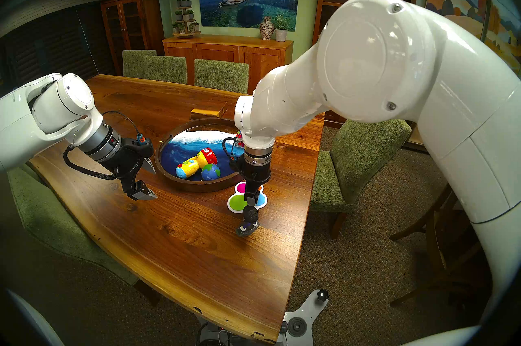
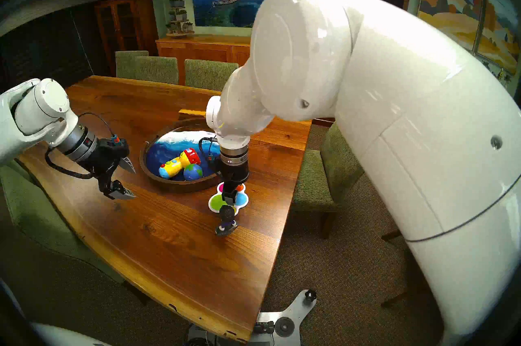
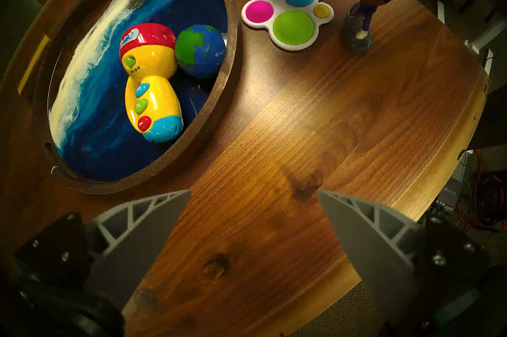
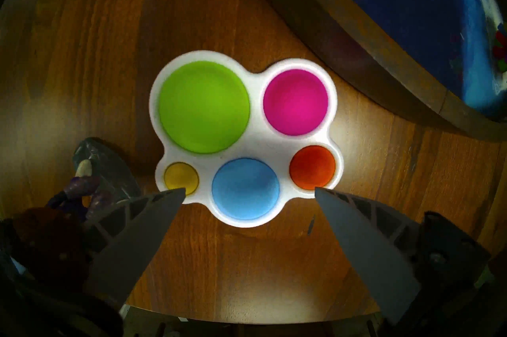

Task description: Put toys in center tray

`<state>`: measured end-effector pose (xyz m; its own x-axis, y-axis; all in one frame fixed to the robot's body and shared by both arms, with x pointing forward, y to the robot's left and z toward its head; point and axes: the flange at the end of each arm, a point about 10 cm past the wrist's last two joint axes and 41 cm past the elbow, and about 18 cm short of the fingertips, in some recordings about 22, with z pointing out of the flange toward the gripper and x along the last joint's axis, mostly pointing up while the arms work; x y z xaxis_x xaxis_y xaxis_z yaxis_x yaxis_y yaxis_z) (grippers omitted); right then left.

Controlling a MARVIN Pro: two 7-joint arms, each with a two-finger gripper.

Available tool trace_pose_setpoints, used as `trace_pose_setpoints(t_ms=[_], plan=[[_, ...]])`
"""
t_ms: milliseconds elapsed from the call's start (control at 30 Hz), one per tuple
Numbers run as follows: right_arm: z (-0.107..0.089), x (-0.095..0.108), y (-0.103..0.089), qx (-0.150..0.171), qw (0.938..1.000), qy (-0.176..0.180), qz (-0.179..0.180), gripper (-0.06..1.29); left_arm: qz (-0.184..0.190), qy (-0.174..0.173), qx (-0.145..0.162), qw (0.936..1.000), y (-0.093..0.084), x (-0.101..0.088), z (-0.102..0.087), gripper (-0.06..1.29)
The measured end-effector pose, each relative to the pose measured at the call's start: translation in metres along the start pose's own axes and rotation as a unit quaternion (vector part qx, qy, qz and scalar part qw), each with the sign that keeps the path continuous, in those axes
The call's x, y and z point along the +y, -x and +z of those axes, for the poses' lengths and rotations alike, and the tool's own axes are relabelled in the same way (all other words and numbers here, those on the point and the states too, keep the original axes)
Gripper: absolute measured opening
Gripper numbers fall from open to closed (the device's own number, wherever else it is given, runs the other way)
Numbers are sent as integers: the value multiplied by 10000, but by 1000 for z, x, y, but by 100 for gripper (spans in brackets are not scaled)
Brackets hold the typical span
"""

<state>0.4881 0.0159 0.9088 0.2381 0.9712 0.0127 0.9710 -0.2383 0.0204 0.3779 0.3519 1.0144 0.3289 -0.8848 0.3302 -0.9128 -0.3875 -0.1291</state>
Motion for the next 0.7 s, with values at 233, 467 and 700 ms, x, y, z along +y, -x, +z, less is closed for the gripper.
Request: trace_pose_setpoints(t_ms=[233, 467, 700], plan=[[12, 2, 2, -11, 9999, -126, 45, 121, -2, -1, 0, 10000, 0, 0, 0, 123], [13, 7, 1, 17, 9998, -177, 87, 102, -3, -3, 0, 10000, 0, 0, 0, 123], [14, 9, 1, 16, 9997, -202, 111, 65, -5, -4, 0, 10000, 0, 0, 0, 123]])
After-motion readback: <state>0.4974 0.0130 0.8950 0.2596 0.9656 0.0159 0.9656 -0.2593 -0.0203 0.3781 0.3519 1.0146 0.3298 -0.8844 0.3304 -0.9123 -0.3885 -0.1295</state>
